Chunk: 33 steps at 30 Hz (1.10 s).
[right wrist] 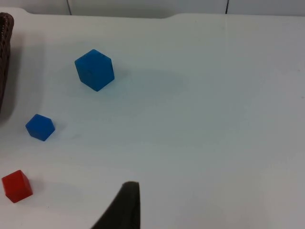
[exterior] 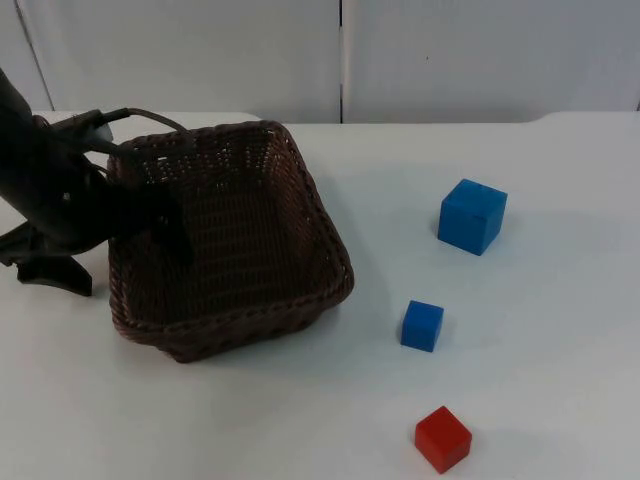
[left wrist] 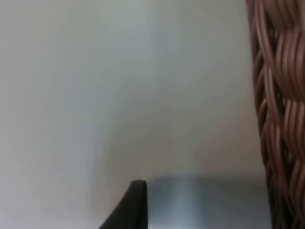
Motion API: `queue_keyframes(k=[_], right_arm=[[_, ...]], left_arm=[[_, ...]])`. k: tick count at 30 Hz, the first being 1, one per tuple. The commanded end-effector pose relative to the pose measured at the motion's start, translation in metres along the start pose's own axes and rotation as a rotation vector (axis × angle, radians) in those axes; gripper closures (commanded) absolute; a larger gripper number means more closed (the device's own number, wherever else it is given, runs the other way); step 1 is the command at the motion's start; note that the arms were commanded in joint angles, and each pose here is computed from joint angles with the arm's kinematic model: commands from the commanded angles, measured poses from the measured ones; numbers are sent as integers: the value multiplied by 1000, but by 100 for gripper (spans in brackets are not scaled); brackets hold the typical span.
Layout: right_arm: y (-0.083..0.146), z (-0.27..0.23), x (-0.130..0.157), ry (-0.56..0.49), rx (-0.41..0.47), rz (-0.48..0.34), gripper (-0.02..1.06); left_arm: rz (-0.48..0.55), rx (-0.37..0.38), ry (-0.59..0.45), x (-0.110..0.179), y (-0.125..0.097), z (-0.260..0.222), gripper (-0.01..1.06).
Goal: Pick up the basket with the left hand and place the largest block into the basket with the right hand.
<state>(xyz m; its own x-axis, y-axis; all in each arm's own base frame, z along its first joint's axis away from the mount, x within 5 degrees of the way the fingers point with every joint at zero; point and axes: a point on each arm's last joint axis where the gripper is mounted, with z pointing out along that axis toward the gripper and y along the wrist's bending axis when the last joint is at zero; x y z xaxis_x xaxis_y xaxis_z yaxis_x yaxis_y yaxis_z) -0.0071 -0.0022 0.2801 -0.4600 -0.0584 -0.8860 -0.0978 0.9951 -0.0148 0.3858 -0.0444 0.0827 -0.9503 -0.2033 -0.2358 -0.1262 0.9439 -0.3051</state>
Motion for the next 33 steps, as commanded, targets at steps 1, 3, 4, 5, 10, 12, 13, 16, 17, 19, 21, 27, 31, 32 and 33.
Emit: queue_keyframes(k=[1,3,4,5,10,12,13,16,17,19,21,27,31,32,33], right_arm=[[0,0,0,-5,7,1,-1],[0,0,0,-5,7,1,-1],[0,0,0,-5,7,1,-1],[0,0,0,-5,7,1,-1],[0,0,0,-5,7,1,-1],[0,0,0,-5,7,1,-1],[0,0,0,-5,7,1,-1],[0,0,0,-5,7,1,-1],[0,0,0,-5,7,1,-1],[0,0,0,-5,7,1,-1],[0,0,0,-5,7,1,-1],[0,0,0,-5,7,1,-1],[0,0,0,-5,7,1,-1],[0,0,0,-5,7,1,-1],[0,0,0,-5,7,1,-1]], left_arm=[[2,7,4,0,-3,1,2],[6,9,4,0,-3,1,4],[6,9,2,0,-3,0,5],[7,10,2,0,-4,-1,7],[9,18,-4,-1,-6,-6,14],[10,22,-17,-3,-8,-11,21],[10,26,-26,-4,-9,-14,26],[15,29,-35,-5,-10,-17,39],[15,30,-34,-5,-11,-18,47],[14,32,-34,-5,-11,-19,55],[9,35,-33,-5,-11,-19,70],[-20,49,-40,-6,-12,-19,105],[-24,55,-40,-6,-13,-20,105],[-28,62,-41,-6,-15,-23,105],[-27,67,-43,-6,-16,-26,105]])
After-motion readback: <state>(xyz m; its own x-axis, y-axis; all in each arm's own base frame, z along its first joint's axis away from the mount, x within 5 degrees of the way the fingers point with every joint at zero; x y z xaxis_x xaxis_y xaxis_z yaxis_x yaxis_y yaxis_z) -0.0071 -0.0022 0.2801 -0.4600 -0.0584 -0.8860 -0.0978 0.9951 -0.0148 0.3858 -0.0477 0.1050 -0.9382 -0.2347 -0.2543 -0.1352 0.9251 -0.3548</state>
